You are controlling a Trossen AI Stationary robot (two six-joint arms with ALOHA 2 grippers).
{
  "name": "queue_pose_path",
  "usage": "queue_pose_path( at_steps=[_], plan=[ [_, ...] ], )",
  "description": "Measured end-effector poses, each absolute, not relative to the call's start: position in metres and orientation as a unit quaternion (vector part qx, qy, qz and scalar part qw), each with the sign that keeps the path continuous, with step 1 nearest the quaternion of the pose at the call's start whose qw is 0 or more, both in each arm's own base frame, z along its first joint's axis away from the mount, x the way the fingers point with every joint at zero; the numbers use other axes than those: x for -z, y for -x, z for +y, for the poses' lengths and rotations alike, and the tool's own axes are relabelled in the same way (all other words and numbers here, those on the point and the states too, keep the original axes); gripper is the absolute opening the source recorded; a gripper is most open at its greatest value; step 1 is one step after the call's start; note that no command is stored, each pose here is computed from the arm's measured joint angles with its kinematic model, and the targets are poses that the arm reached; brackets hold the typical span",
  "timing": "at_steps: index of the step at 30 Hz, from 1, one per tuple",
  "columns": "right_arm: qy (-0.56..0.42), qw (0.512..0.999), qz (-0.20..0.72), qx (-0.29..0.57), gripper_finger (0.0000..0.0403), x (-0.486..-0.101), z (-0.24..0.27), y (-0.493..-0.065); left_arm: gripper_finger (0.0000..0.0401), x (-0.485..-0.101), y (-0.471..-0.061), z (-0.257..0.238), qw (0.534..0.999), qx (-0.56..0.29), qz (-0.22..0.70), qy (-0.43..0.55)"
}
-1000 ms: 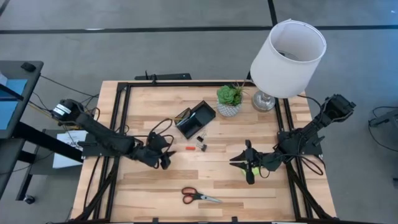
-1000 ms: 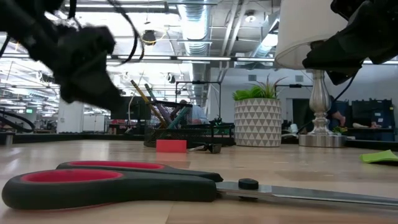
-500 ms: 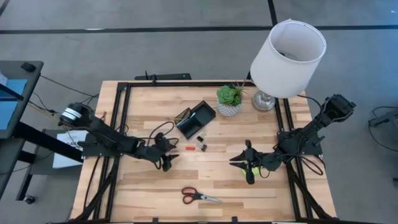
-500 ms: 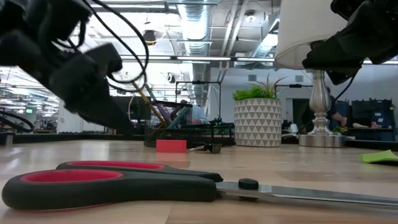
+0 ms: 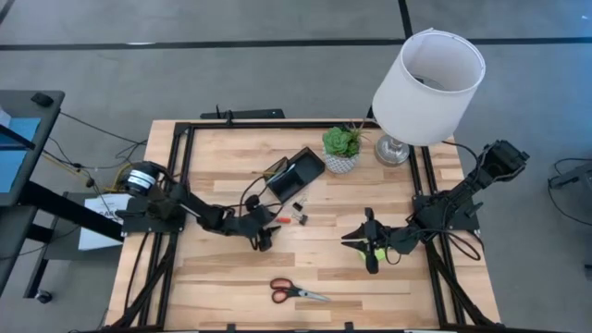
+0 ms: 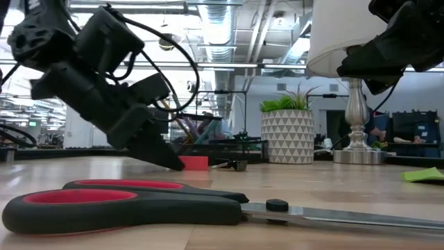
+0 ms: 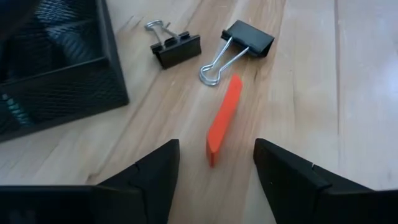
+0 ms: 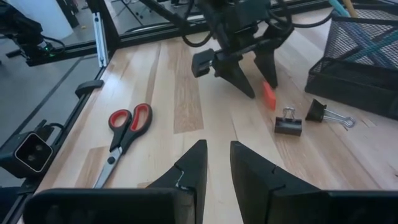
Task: Pick and place office supplies into organizer
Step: Put the orange eraser into the black desk organizer
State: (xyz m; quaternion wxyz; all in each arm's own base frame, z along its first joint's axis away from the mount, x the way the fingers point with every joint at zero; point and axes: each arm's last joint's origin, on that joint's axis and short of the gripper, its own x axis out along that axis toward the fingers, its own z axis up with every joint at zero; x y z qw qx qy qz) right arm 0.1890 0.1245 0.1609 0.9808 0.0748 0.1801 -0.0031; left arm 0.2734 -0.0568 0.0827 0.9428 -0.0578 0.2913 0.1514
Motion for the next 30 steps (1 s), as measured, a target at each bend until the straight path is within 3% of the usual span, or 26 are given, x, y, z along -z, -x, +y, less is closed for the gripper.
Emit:
queue_pose_path(
  at_steps=[6, 9, 18, 23, 30],
  plan=[
    [-0.074, 0.981, 0.180, 0.003, 0.0065, -0.161, 0.124, -0.189, 0.0204, -0.085, -0.280, -0.050, 0.941, -0.137, 0.300, 0.070],
    [-0.074, 0.981, 0.180, 0.003, 0.0065, -0.161, 0.124, -0.189, 0.0184, -0.084, -0.280, -0.049, 0.939, -0.142, 0.300, 0.087],
    [-0.075, 0.981, 0.180, 0.003, 0.0065, -0.161, 0.124, -0.189, 0.0018, -0.087, -0.284, -0.051, 0.938, -0.148, 0.288, 0.122],
    [-0.075, 0.981, 0.181, 0.003, 0.0065, -0.161, 0.124, -0.189, 0.0016, -0.103, -0.299, -0.058, 0.943, -0.164, 0.246, 0.150],
    [-0.071, 0.980, 0.186, 0.003, 0.0065, -0.160, 0.124, -0.189, 0.0008, -0.146, -0.323, -0.065, 0.952, -0.229, 0.182, 0.091]
  ],
)
